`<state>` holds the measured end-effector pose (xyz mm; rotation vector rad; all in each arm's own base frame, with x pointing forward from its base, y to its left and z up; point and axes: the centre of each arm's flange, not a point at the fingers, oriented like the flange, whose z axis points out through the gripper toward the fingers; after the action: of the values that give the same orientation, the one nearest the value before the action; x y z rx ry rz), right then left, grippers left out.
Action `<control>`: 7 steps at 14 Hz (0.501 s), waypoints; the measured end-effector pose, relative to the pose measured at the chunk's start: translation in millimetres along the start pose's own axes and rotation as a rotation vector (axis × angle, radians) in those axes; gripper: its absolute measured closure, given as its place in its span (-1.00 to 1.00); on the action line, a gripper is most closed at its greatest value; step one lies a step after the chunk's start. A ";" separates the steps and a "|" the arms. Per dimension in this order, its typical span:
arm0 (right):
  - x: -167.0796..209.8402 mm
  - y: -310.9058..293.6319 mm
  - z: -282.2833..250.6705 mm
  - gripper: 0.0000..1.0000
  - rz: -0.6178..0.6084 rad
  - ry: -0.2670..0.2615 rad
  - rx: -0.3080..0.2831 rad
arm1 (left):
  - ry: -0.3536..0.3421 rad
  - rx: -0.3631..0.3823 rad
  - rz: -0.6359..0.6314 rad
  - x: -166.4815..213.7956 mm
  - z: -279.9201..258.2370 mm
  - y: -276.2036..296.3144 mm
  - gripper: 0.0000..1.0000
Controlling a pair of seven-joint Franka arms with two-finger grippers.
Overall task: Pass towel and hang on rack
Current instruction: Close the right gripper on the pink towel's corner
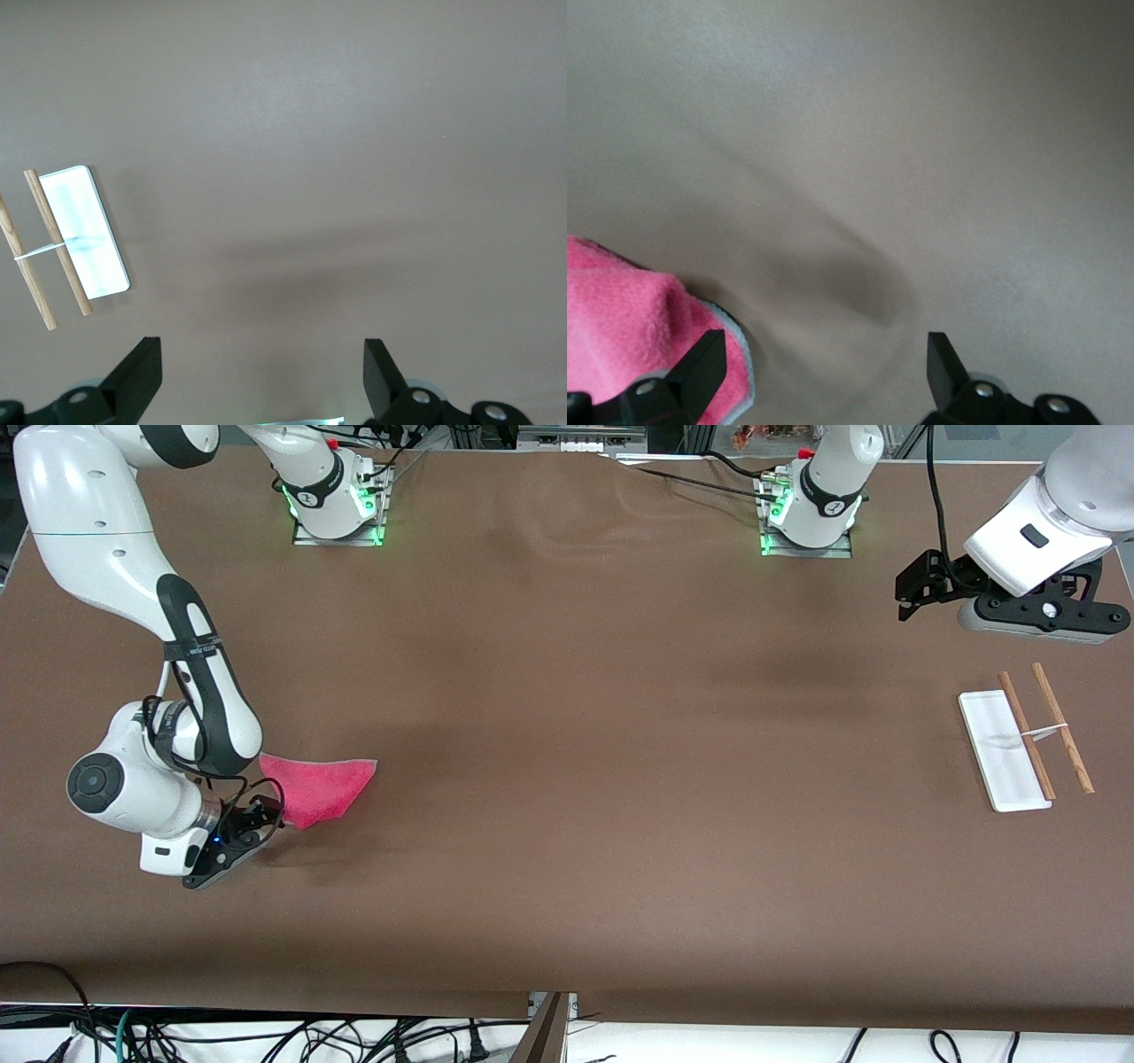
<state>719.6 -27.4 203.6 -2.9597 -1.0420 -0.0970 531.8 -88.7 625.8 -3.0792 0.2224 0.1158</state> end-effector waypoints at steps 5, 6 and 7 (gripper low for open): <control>0.2 -12.3 26.4 -1.00 -0.007 -0.012 0.033 | 0.000 0.000 0.000 0.0 0.0 0.0 -1.00; 2.5 -15.5 27.3 -0.97 -0.008 -0.011 0.037 | 0.000 0.000 0.000 0.0 0.0 0.0 -1.00; 4.1 -17.8 27.5 -0.94 -0.008 -0.012 0.039 | 0.000 0.000 0.000 0.0 0.0 0.0 -1.00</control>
<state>713.2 -10.4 176.1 -2.9250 -1.0450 -0.0582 531.8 -88.7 625.8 -3.0792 0.2225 0.1157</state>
